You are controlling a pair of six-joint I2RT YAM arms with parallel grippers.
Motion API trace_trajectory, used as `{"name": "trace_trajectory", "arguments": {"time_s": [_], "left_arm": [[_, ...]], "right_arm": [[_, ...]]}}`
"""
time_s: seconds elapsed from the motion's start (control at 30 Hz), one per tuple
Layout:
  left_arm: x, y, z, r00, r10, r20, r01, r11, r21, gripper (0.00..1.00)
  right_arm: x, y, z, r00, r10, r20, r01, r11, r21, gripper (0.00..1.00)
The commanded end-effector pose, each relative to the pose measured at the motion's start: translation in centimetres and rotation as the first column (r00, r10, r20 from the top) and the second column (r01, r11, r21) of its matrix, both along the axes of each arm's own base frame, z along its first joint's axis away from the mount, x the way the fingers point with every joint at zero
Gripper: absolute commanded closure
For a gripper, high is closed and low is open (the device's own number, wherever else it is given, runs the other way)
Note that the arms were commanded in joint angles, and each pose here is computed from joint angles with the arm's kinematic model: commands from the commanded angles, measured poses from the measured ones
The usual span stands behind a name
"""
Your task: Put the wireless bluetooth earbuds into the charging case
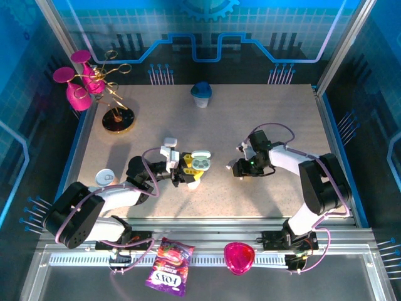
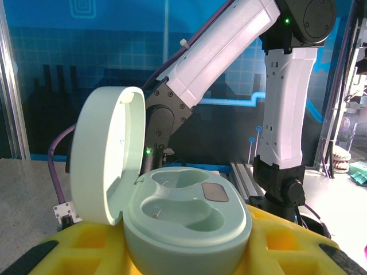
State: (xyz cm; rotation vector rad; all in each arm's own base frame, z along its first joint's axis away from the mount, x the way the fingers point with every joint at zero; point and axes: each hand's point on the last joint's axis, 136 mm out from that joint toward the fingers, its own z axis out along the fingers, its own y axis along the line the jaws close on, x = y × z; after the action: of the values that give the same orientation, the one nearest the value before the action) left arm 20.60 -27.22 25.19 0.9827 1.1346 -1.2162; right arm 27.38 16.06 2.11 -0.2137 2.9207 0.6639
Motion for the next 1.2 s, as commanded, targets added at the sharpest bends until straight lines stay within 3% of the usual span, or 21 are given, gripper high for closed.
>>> {"name": "trace_trajectory", "arguments": {"time_s": [0.0, 0.37, 0.97, 1.07, 1.17], "left_arm": [[-0.6, 0.2, 0.7, 0.999, -0.012, 0.053, 0.012, 1.000, -0.010, 0.77], [-0.5, 0.3, 0.8, 0.999, -0.010, 0.053, 0.011, 1.000, -0.011, 0.77], [-0.4, 0.2, 0.8, 0.999, -0.012, 0.052, 0.012, 1.000, -0.010, 0.77], [-0.4, 0.2, 0.7, 0.999, -0.009, 0.050, 0.009, 1.000, -0.009, 0.77], [-0.3, 0.2, 0.6, 0.999, -0.006, 0.052, 0.007, 1.000, -0.009, 0.77]], "right_arm": [[-0.5, 0.2, 0.1, 1.000, 0.002, -0.010, -0.002, 1.000, 0.030, 0.57], [-0.7, 0.1, -0.3, 1.000, -0.003, -0.021, 0.003, 1.000, 0.024, 0.73], [-0.7, 0.1, 1.1, 1.000, -0.002, 0.027, 0.001, 1.000, 0.026, 0.81], [-0.5, -0.2, 1.6, 0.998, -0.014, 0.065, 0.014, 1.000, -0.006, 0.81], [-0.1, -1.4, 1.7, 0.991, -0.060, 0.118, 0.074, 0.990, -0.117, 0.80]]}}
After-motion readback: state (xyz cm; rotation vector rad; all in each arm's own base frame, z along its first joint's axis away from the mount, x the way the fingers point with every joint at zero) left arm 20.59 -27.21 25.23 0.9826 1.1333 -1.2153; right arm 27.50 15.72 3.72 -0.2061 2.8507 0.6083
